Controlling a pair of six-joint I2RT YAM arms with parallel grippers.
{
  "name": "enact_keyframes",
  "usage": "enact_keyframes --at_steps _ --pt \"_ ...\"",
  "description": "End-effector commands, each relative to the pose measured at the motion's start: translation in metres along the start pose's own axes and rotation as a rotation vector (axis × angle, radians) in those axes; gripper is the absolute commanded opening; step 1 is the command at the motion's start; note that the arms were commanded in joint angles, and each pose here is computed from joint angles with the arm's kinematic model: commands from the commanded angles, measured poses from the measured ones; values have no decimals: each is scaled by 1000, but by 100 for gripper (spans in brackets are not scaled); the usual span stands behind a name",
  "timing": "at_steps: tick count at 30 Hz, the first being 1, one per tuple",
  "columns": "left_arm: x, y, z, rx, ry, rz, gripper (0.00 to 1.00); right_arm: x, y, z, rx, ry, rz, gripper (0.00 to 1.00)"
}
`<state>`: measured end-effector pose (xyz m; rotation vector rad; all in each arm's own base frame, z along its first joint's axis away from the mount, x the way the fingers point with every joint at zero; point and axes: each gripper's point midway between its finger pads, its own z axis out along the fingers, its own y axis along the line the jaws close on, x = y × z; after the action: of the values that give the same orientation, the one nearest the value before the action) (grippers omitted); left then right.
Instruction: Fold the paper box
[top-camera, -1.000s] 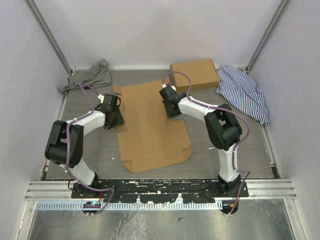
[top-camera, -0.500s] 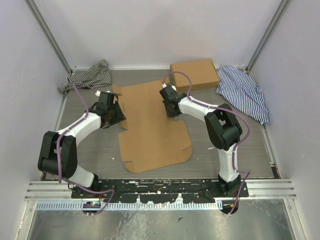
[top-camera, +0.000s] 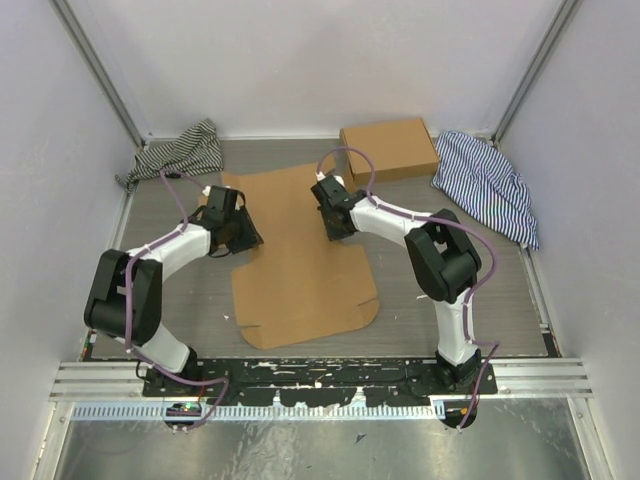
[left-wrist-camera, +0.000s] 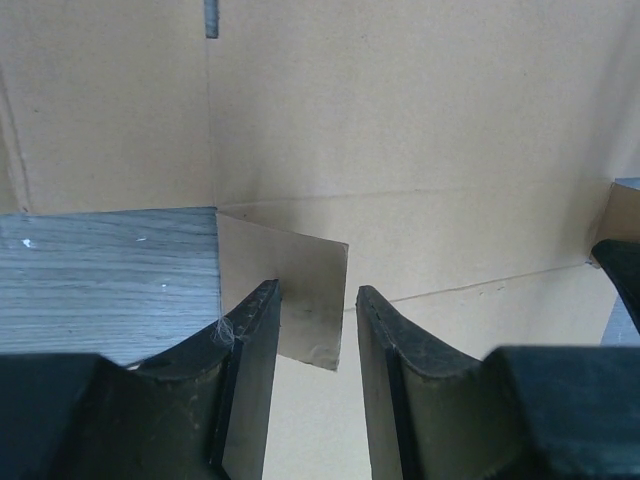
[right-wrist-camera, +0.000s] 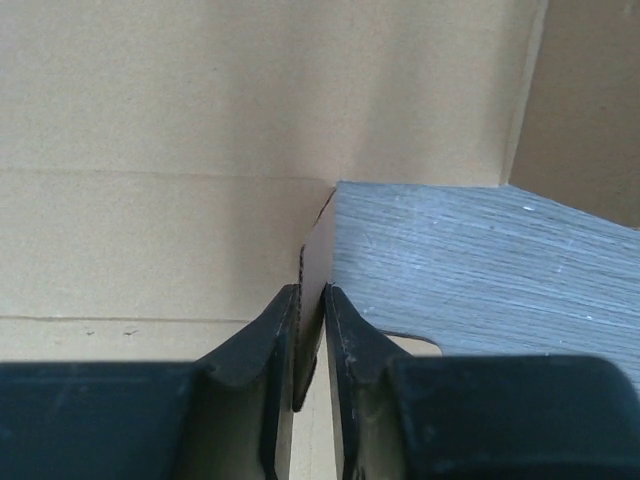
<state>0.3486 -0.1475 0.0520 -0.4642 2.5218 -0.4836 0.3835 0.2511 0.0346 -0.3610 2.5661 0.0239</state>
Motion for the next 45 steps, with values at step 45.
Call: enact_keyframes --at_steps 45 --pt "6 -2 4 -84 75 54 41 -36 51 -24 -180 -56 9 50"
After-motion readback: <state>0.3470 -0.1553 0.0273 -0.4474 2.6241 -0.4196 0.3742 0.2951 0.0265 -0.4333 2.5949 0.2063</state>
